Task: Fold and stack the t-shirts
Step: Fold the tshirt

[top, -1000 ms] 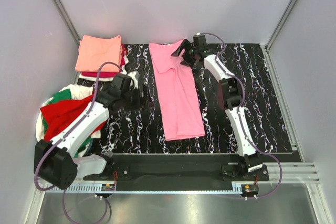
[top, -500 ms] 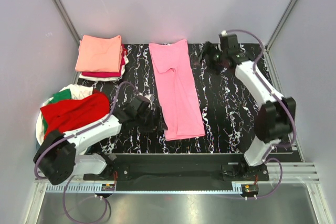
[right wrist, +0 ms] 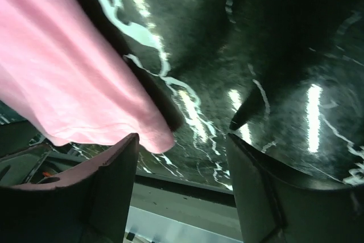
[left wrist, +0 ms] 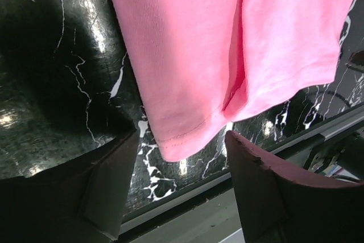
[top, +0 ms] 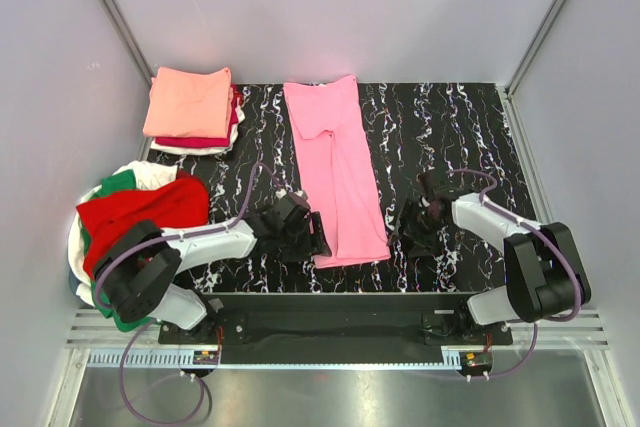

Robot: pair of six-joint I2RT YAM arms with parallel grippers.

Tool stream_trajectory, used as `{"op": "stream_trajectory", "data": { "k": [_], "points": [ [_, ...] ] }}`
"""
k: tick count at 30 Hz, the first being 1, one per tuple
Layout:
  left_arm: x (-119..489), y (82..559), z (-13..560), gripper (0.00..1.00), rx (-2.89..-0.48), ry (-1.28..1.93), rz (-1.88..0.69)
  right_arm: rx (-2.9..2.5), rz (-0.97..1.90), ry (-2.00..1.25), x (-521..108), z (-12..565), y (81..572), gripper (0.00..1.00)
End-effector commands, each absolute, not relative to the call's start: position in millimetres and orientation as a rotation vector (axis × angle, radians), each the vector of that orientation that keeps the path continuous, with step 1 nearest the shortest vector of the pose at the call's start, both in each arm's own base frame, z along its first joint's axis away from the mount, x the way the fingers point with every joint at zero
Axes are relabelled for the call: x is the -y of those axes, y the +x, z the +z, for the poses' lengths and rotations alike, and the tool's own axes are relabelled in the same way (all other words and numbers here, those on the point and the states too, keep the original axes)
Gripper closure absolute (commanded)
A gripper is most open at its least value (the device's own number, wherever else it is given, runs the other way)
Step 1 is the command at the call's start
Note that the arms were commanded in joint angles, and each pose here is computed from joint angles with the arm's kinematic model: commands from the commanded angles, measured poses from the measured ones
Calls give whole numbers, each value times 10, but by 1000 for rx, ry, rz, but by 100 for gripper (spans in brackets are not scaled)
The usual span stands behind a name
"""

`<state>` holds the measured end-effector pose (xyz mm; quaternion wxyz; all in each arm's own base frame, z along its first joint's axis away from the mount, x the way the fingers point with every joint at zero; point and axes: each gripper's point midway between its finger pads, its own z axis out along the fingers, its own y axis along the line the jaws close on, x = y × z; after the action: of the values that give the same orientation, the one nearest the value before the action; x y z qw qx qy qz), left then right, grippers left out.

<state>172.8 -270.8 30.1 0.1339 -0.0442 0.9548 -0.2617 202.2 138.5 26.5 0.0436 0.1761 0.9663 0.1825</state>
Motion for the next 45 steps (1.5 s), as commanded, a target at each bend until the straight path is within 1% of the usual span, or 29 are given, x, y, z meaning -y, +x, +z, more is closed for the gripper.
{"op": "stream_trajectory", "data": {
  "k": [1,5,8,9,11,12,13,14,15,16,17,18,19,23,24,25,27,29,33,35,39,42,44,45],
  "points": [
    [2659,1767,153,32,-2762,-175,-695,-2890,704,468,-1621,322,2172,31],
    [2629,1754,131,37,-2765,-186,-685,-2906,712,432,-1721,258,2164,32],
    [2624,1747,131,41,-2763,-188,-686,-2917,706,420,-1736,254,2154,39],
    [2619,1749,135,43,-2761,-188,-687,-2919,711,408,-1751,259,2149,43],
    [2637,1748,136,48,-2755,-183,-702,-2928,724,389,-1791,248,2124,48],
    [2639,1751,136,52,-2755,-191,-706,-2932,733,367,-1834,241,2113,61],
    [2643,1755,141,55,-2751,-188,-710,-2943,747,358,-1867,230,2085,65],
    [2658,1751,142,60,-2747,-186,-723,-2952,742,359,-1879,199,2073,70],
    [2666,1759,153,64,-2743,-184,-731,-2952,741,352,-1887,188,2067,79],
    [2676,1759,166,71,-2739,-176,-738,-2951,740,357,-1884,188,2064,94],
    [2687,1758,180,86,-2736,-169,-747,-2940,739,349,-1881,212,2075,100],
    [2688,1760,196,94,-2732,-168,-748,-2942,734,351,-1876,221,2065,100],
    [2672,1760,226,100,-2724,-171,-742,-2942,733,349,-1867,232,2057,100],
    [2590,1671,327,100,-2731,-185,-718,-2925,725,341,-1860,390,1984,100],
    [2597,1641,440,100,-2711,-199,-748,-2940,708,349,-1838,417,1913,100],
    [2535,1589,450,100,-2719,-210,-715,-2911,706,359,-1839,504,1892,100],
    [2562,1481,620,100,-2693,-210,-754,-2926,706,341,-1879,584,1726,100],
    [2544,1362,696,100,-2696,-213,-742,-2907,752,341,-1969,702,1560,100],
    [2430,1238,916,100,-2661,-245,-757,-2881,793,383,-2036,847,1381,100],
    [2344,1213,960,100,-2660,-248,-733,-2839,794,412,-2015,941,1412,100],
    [2160,1363,1103,100,-2621,-242,-626,-2735,667,401,-1946,1155,1721,100],
    [2139,1562,1205,100,-2598,-237,-610,-2671,602,313,-2021,1434,2078,100],
    [2137,1724,1317,100,-2564,-222,-607,-2706,535,304,-2034,1370,2224,100],
    [2139,1789,1301,100,-2572,-220,-585,-2679,542,277,-2074,1467,2344,100]
  ]
}}
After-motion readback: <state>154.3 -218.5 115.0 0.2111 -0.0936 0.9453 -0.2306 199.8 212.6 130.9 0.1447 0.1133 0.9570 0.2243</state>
